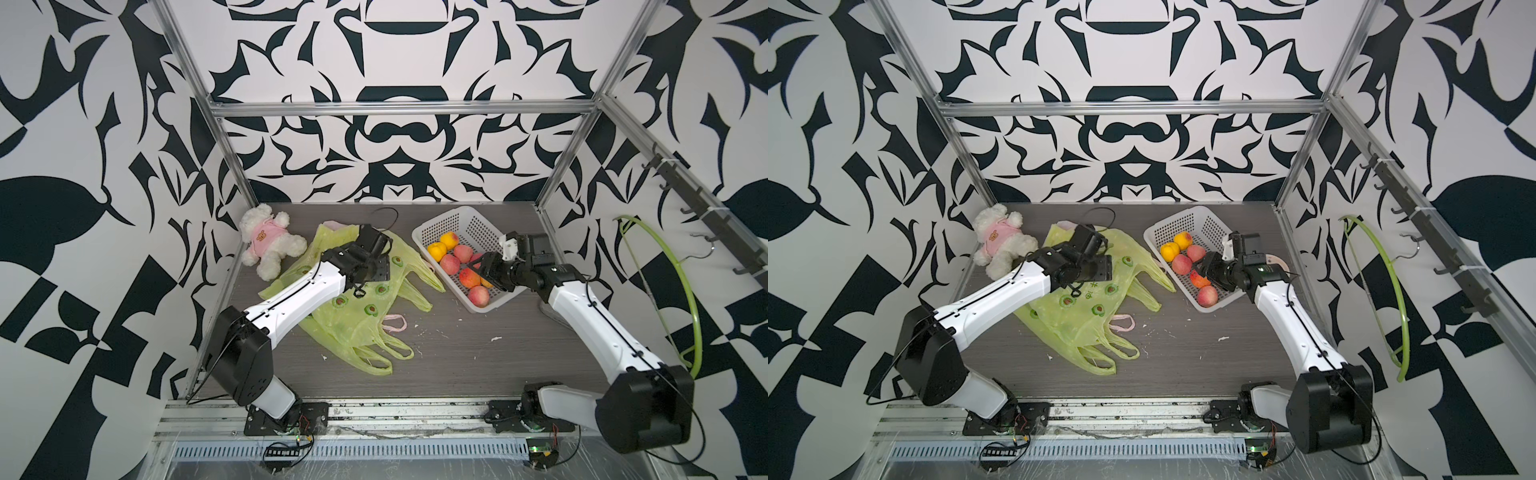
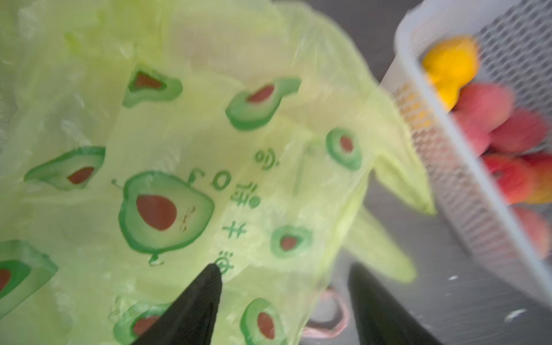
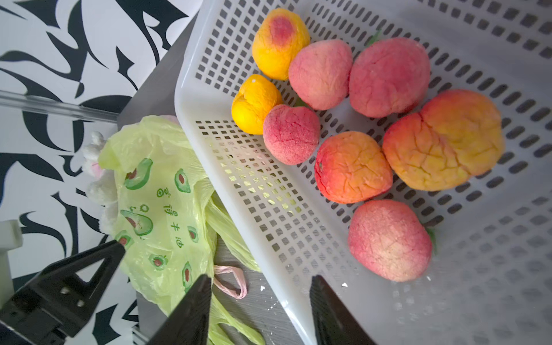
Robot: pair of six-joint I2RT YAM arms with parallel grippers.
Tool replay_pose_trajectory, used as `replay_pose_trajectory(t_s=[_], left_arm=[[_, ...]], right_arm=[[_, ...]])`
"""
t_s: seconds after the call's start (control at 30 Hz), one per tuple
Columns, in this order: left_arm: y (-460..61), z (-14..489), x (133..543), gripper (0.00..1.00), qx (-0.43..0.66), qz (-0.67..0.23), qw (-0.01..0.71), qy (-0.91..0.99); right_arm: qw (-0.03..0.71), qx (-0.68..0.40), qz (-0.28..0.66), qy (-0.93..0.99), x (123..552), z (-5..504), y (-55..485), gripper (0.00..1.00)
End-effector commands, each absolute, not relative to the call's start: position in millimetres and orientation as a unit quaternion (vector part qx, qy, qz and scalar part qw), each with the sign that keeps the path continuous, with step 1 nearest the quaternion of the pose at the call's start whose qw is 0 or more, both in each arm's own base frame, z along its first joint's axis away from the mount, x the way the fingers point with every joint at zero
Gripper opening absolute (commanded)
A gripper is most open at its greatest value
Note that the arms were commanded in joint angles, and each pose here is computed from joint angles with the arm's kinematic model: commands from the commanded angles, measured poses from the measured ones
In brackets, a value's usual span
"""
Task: Place the peach into a plastic bag & tie a knot
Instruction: Pick up the plastic bag at the center of the board.
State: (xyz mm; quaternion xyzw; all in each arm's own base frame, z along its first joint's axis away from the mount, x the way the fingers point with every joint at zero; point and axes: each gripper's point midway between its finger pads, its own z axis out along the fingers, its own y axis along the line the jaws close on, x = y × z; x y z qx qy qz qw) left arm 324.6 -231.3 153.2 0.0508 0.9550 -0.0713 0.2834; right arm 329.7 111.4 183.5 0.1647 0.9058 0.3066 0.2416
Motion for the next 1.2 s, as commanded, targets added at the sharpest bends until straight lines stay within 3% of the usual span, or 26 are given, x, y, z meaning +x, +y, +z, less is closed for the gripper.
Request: replay_pose_trajectory(t_s=[0.0,0.33,0.53,0.8,0.93,1.17], left_arm=[[-223.8,131.2,312.7,0.73,0.105,0.014,0.268,0.958],[-256.7,84.0,304.9,0.8,0.232,0.117,0.224,0.939],[-246.2,74.3,296.9,0.84,0.238,0.139,0.213,0.937],[-228.3,66.1,288.1,0.82,0.239,0.164,0.207,0.934],[-226.5,55.9,284.2,0.71,0.243,0.164,0.197,0.935],[-226.3,62.4,287.6,0.09,0.226,0.14,0.206,0.942]], right_arm=[[0.241,0.121,0.303,0.914,326.6,193.3,120.0,0.55],[0.216,0.095,0.302,0.924,314.2,179.8,141.4,0.61],[0.22,0.092,0.307,0.921,315.9,186.6,143.2,0.62],[0.22,0.098,0.314,0.918,322.4,189.5,145.7,0.62],[0.22,0.103,0.315,0.918,323.1,189.2,145.6,0.62],[0.221,0.103,0.319,0.916,321.5,192.8,147.4,0.6]])
